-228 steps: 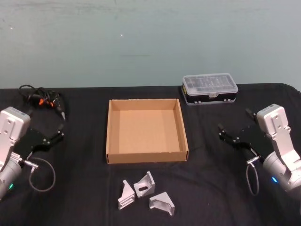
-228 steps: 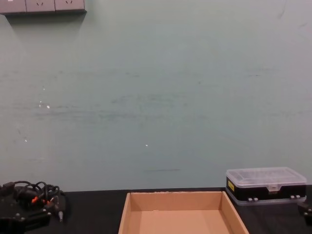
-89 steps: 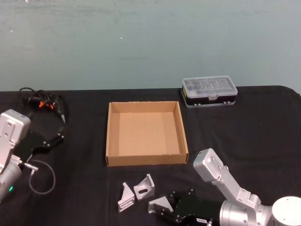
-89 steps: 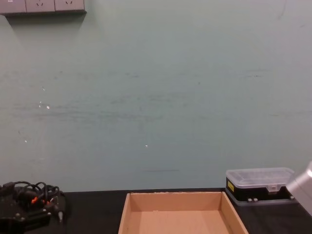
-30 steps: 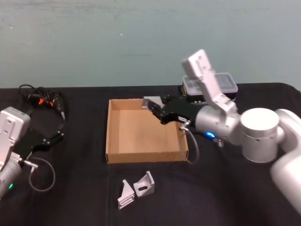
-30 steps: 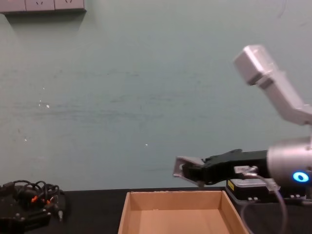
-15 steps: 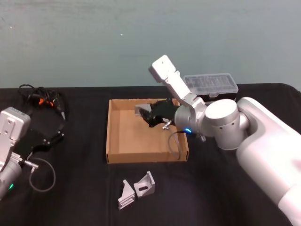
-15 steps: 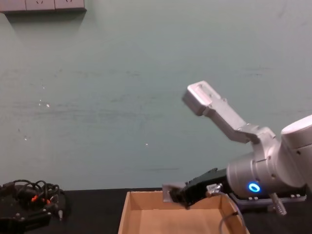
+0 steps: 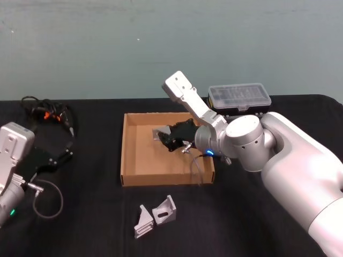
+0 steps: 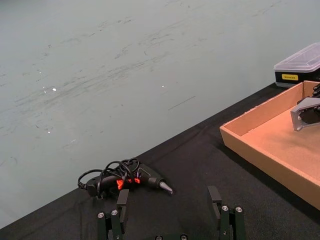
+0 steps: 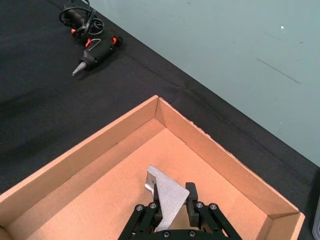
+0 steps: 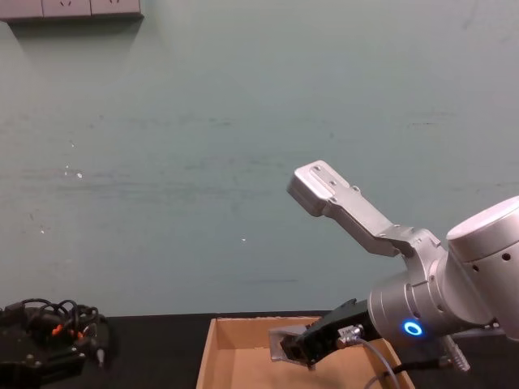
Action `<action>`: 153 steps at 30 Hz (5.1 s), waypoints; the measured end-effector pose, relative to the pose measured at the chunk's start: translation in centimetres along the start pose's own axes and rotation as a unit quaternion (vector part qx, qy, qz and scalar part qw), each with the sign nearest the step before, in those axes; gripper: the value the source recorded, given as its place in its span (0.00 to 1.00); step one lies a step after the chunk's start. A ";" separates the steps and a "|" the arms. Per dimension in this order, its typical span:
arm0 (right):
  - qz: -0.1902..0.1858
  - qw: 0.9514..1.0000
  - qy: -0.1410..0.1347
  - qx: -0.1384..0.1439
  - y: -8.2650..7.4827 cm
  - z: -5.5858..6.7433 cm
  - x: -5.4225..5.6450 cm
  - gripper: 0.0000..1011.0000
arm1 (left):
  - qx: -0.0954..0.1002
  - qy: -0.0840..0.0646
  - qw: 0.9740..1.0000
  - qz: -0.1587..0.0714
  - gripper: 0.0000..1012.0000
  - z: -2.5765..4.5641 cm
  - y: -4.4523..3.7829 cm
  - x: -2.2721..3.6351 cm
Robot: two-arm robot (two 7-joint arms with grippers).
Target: Use one hand to pick up the angle iron from the table and place it into the box.
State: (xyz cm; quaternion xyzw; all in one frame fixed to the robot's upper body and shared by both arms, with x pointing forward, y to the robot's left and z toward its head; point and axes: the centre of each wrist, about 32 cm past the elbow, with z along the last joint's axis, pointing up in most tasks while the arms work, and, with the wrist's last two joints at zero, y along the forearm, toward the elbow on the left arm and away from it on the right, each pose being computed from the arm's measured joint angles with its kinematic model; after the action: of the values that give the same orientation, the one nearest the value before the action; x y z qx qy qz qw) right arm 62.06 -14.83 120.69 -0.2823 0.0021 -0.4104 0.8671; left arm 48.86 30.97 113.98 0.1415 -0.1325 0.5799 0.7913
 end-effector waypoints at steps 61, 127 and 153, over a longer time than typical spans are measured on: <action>0.248 0.959 -0.047 0.127 -9.3 -9.1 1.4 0.99 | 0.000 0.000 1.000 0.000 0.99 0.00 0.00 0.00; 0.286 0.951 -0.081 0.082 -6.0 -9.5 1.0 0.54 | 0.000 0.000 1.000 0.000 0.99 0.00 0.00 0.00; 0.287 0.951 -0.081 0.083 -6.1 -9.5 1.0 0.21 | 0.000 0.000 1.000 0.000 0.99 0.00 0.00 0.00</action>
State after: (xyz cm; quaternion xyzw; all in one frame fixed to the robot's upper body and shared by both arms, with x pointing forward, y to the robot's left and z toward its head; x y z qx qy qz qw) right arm 56.17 -23.20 115.92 -0.2293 -0.0210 -0.1186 0.9659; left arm 48.86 30.97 113.98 0.1415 -0.1324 0.5799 0.7913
